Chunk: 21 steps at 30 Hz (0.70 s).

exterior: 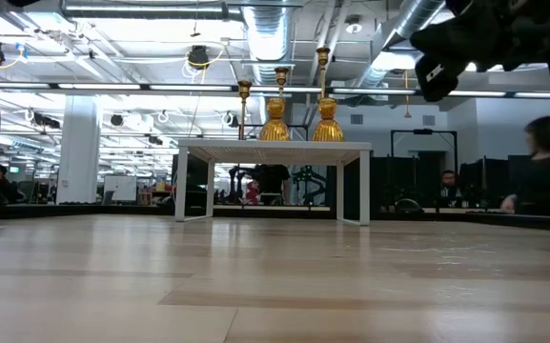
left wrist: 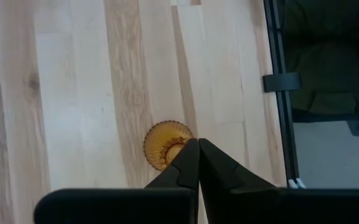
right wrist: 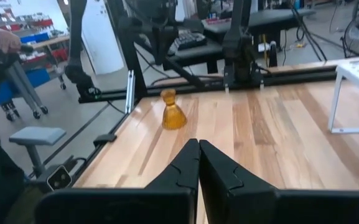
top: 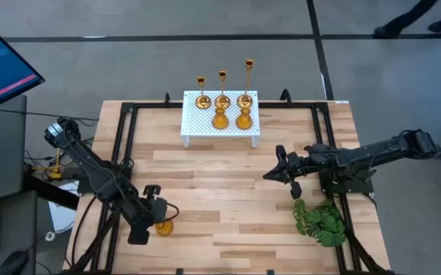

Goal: Pick & Place candle stick holders
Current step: Put the orange candle holder on the shelf

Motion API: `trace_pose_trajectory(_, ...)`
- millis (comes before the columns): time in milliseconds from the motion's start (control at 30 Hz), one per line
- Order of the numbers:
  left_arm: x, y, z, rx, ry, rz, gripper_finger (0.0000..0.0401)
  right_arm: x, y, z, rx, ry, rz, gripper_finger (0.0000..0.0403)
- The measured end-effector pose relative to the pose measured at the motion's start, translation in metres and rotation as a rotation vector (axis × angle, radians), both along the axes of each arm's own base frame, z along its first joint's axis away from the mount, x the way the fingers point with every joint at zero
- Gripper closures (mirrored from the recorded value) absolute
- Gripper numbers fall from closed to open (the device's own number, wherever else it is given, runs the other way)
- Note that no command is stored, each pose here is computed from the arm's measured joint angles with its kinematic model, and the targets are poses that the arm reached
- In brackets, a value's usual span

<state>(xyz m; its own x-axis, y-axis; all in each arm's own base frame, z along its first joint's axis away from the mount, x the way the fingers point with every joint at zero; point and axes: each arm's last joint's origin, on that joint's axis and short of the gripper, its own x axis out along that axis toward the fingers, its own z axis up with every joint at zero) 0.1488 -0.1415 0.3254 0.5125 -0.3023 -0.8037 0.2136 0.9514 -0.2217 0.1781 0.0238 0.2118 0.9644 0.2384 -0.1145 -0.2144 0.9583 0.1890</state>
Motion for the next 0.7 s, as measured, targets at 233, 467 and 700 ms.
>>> trace_pose_trajectory(233,0.001,-0.001,-0.002,0.007,0.014,-0.004,0.0398,-0.001,0.0,-0.004,-0.007,0.043,-0.001,0.0403)
trace_pose_trajectory(467,0.001,-0.002,-0.002,-0.011,0.031,-0.013,0.0382,-0.001,0.0,-0.004,-0.008,0.045,-0.002,0.0403)
trace_pose_trajectory(700,0.01,-0.011,-0.014,0.021,0.081,0.006,0.0345,-0.001,0.0,-0.004,-0.008,0.045,-0.003,0.0403)
